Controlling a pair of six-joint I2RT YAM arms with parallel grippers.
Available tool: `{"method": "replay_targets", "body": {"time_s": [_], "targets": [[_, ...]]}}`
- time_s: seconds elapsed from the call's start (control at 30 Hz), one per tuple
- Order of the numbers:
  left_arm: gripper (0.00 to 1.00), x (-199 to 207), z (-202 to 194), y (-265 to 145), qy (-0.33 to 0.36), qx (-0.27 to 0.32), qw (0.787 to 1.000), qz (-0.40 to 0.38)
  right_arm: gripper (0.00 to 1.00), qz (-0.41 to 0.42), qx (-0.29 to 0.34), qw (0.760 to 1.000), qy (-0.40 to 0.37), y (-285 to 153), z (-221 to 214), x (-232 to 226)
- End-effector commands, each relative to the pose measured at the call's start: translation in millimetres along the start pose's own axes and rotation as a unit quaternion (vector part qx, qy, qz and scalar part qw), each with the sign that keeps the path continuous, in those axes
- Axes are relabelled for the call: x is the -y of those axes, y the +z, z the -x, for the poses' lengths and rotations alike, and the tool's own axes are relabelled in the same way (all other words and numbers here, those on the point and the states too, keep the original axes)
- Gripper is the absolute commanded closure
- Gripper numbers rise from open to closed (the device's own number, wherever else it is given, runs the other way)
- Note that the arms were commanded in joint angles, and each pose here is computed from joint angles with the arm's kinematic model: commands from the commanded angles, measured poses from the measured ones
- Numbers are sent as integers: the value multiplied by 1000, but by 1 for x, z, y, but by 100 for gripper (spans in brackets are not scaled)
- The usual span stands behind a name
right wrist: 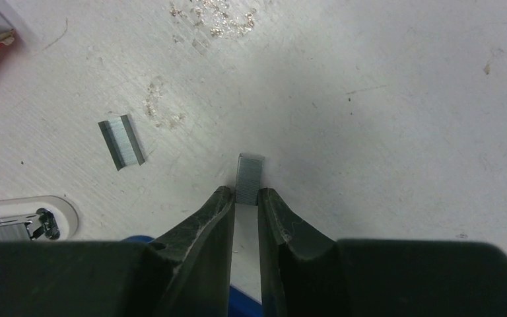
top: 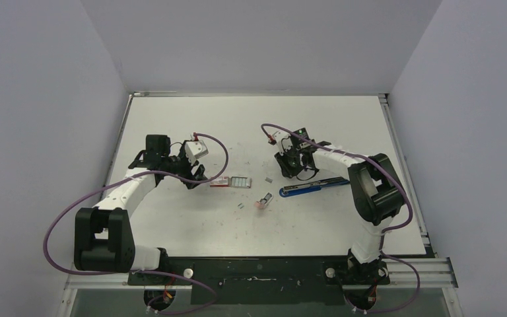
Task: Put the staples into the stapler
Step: Pick up the staple from the center of the board, then install the staple into the stapler.
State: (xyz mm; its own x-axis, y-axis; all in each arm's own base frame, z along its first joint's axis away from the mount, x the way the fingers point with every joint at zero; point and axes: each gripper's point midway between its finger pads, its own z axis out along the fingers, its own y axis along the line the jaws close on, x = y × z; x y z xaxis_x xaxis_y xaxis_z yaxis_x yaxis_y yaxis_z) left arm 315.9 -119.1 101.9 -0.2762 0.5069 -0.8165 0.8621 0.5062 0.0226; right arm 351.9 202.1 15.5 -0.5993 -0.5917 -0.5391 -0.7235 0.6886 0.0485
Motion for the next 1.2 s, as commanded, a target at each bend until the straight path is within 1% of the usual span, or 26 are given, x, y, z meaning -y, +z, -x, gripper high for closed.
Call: {"method": "replay_targets", "body": {"time_s": [0.0,0.07,0.1,0.13,0.2,0.27,0.4,0.6,0.8,1.0,1.17], "targets": [[30,-7,17,-4,22,26,999,11,85,-16,32,999,-32,-16,19,19],[30,-7,17,-4,21,27,999,9,85,-7,45,997,-56,-25,27,21],[30,-7,19,-4,21,28,999,8,84,20,55,994,-96,-38,34,21],[30,-7,19,-4,20,29,999,7,84,32,55,992,-113,-44,35,21],[30,-7,23,-5,18,33,999,4,83,58,47,986,-150,-56,33,20],[30,-8,28,-4,14,40,999,2,83,79,26,980,-182,-68,23,17],[30,-16,43,-2,-7,58,998,2,82,94,3,963,-253,-91,14,14],[30,-31,53,5,-31,71,997,12,82,142,-33,937,-318,-118,2,-1],[29,-37,61,9,-45,84,995,10,82,172,-77,906,-379,-122,-4,-21],[29,-38,63,10,-51,86,995,9,82,202,-113,880,-414,-115,-6,-38],[29,-38,62,10,-54,84,995,10,82,206,-140,861,-442,-104,-11,-44]]}}
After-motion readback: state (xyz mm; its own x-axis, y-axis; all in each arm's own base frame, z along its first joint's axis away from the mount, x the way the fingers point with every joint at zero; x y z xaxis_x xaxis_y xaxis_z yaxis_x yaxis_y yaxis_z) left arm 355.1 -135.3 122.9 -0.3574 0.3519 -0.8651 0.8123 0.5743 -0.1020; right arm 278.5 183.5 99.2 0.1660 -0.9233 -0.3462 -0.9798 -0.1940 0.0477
